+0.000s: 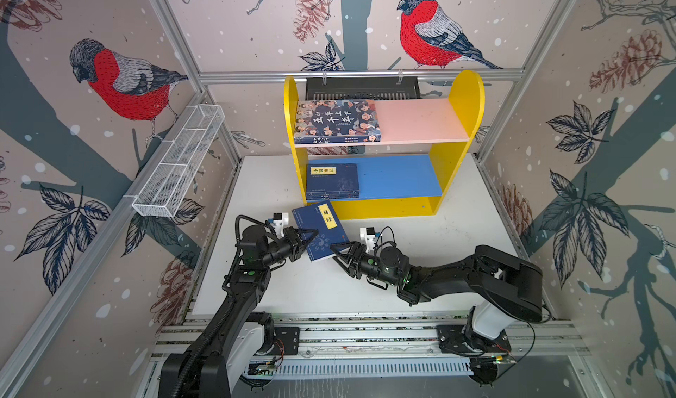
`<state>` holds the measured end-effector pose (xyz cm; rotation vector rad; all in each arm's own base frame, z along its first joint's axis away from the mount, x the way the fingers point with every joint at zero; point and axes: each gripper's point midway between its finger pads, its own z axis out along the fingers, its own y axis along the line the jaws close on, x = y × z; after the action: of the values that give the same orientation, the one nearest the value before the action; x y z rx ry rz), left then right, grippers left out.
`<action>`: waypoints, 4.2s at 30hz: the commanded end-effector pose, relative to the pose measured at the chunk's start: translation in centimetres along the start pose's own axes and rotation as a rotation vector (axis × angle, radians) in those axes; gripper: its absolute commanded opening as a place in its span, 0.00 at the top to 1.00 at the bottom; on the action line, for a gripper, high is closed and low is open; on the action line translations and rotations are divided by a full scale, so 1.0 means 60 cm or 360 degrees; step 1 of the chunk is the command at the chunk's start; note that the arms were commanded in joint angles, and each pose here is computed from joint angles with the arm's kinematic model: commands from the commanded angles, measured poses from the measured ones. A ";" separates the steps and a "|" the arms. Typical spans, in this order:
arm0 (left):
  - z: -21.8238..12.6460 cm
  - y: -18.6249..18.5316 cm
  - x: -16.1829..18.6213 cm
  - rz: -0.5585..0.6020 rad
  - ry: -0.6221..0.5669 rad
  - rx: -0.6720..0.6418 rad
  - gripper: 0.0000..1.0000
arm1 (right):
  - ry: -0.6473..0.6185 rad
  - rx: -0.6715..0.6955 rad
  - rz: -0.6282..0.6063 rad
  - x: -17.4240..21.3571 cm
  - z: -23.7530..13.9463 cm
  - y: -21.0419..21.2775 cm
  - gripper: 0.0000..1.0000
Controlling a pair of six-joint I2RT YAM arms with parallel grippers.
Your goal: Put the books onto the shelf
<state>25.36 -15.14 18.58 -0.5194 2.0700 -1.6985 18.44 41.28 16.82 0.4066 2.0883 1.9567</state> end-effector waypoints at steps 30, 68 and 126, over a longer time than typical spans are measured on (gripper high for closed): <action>0.000 -0.024 0.005 0.0072 0.0057 0.0090 1.00 | -0.0109 -0.0166 -0.0020 -0.053 0.006 0.042 0.76; -0.022 -0.064 0.038 0.0475 0.0447 0.0298 0.06 | 0.0780 -0.0017 -0.0871 -0.075 -0.209 0.128 1.00; 0.033 -0.142 0.015 0.0471 0.0554 0.0458 1.00 | 0.0500 -0.0189 -0.0755 -0.076 -0.161 0.122 0.37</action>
<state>25.48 -18.99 23.75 0.1401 2.0651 -1.9504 18.62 30.95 23.25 -0.4555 2.0681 1.9255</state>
